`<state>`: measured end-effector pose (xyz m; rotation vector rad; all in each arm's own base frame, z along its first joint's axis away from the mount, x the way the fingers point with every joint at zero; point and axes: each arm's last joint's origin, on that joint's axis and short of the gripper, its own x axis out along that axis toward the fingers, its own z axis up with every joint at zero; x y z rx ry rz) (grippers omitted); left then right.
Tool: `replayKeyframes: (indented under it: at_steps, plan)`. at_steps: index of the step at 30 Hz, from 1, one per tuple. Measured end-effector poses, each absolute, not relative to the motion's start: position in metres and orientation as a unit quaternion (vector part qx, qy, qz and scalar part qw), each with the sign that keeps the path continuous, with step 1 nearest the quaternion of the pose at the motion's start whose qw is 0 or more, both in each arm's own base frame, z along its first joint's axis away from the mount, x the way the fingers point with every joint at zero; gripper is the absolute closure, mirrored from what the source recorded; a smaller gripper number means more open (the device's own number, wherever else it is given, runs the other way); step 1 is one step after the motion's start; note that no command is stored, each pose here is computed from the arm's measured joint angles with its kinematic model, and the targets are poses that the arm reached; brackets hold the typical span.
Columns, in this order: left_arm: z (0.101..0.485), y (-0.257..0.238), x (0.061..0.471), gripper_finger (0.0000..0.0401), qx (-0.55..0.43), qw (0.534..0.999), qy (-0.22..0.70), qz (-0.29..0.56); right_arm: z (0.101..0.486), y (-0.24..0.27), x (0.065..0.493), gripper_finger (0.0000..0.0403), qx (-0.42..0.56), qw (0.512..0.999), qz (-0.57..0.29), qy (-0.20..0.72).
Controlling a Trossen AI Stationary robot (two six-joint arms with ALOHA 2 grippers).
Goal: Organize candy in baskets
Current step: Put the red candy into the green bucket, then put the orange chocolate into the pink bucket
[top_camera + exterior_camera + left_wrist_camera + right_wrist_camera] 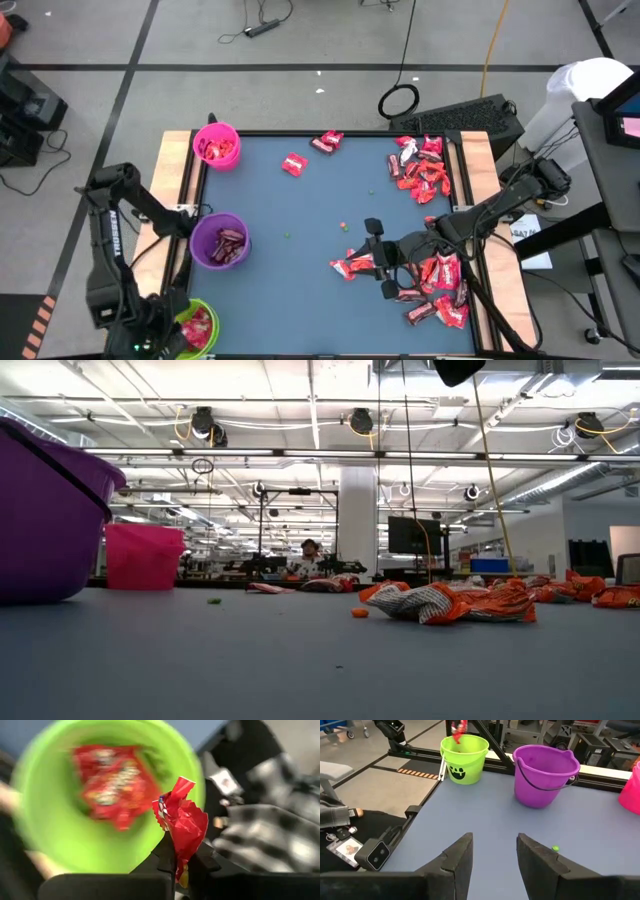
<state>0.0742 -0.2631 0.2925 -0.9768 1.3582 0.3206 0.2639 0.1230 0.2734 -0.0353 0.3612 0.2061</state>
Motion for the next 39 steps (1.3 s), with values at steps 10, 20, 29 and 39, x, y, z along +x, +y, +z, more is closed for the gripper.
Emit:
replayKeyframes:
  at_steps: [10,20,29,39]
  plan:
    - [0.288,-0.258,0.068,0.0359,-0.418,0.668,0.591,0.174,0.273,0.119,0.266,0.0261,-0.017,0.979,0.095,0.181]
    - [0.288,-0.258,0.069,0.026,-0.421,0.672,0.582,0.177,0.269,0.118,0.264,0.0261,-0.012,0.974,0.091,0.205]
    - [0.297,-0.248,0.085,0.0208,-0.407,0.768,0.476,0.133,0.257,0.118,0.264,0.0258,0.003,0.966,0.079,0.248]
    - [0.3,-0.234,0.132,0.0207,-0.338,0.824,0.442,0.109,0.215,0.11,0.265,0.0161,-0.002,0.917,0.026,0.398]
